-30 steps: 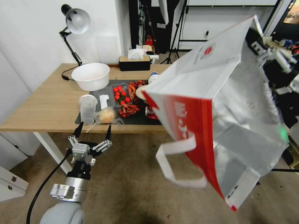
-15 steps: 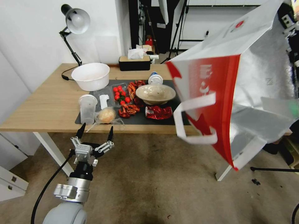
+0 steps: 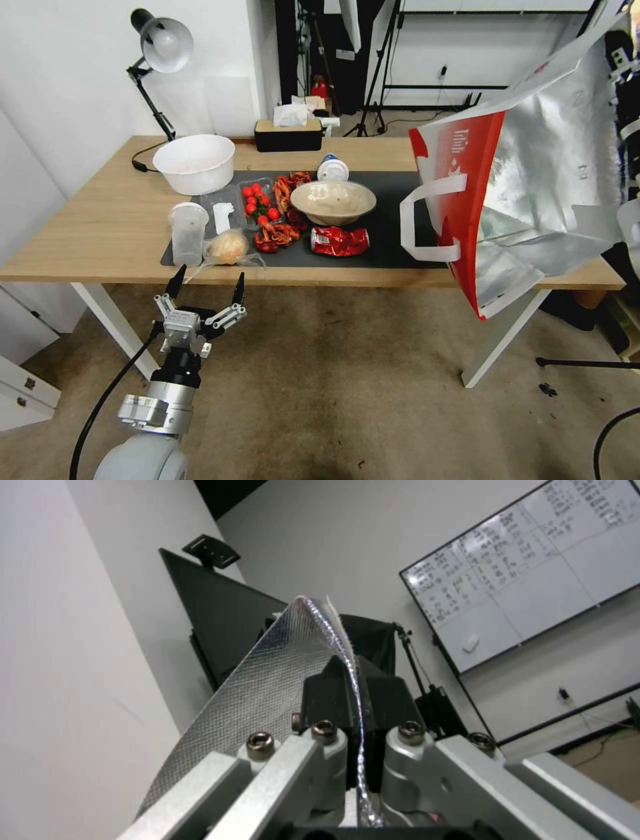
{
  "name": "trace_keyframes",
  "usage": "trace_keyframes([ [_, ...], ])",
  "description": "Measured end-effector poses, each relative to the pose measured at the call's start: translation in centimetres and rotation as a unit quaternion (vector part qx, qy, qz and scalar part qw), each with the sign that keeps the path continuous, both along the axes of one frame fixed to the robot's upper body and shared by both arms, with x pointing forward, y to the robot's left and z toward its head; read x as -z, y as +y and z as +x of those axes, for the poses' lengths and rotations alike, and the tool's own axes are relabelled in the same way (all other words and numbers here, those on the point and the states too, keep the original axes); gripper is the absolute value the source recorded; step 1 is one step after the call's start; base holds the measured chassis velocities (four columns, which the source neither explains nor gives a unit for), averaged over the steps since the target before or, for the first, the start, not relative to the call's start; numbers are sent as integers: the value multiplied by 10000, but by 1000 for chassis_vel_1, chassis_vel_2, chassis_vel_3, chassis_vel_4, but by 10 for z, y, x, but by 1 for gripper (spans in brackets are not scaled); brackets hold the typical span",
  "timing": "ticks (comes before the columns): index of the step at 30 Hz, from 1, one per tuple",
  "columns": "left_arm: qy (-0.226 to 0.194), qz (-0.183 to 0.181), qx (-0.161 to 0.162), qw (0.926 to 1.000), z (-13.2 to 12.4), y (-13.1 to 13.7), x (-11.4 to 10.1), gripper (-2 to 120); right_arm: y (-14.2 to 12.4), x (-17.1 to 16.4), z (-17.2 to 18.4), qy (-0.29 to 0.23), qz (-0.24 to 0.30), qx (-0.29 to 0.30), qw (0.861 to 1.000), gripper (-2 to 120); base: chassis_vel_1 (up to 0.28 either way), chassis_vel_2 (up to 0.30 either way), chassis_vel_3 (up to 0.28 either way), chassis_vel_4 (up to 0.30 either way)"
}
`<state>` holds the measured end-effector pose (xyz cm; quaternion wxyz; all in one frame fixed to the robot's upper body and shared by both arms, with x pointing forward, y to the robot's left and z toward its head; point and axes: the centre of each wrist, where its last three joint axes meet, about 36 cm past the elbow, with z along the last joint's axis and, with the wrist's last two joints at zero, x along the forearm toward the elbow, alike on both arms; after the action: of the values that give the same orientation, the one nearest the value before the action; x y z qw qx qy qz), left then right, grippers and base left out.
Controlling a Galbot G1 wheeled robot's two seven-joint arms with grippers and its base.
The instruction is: Pick up the food delivery bag from the floor and place it on the table.
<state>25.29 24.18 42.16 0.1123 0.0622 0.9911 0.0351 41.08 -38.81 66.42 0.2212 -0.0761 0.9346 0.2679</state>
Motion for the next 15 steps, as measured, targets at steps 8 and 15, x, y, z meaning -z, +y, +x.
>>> trace_keyframes([
  [8,-9,16,11,10000,-1,-1,-1,100,-12,16,10,176,64,197,9996,0,0,0,0,0],
  [15,-24,28,32,10000,-1,-1,-1,100,-28,29,19,310,-94,250,9992,0,0,0,0,0],
])
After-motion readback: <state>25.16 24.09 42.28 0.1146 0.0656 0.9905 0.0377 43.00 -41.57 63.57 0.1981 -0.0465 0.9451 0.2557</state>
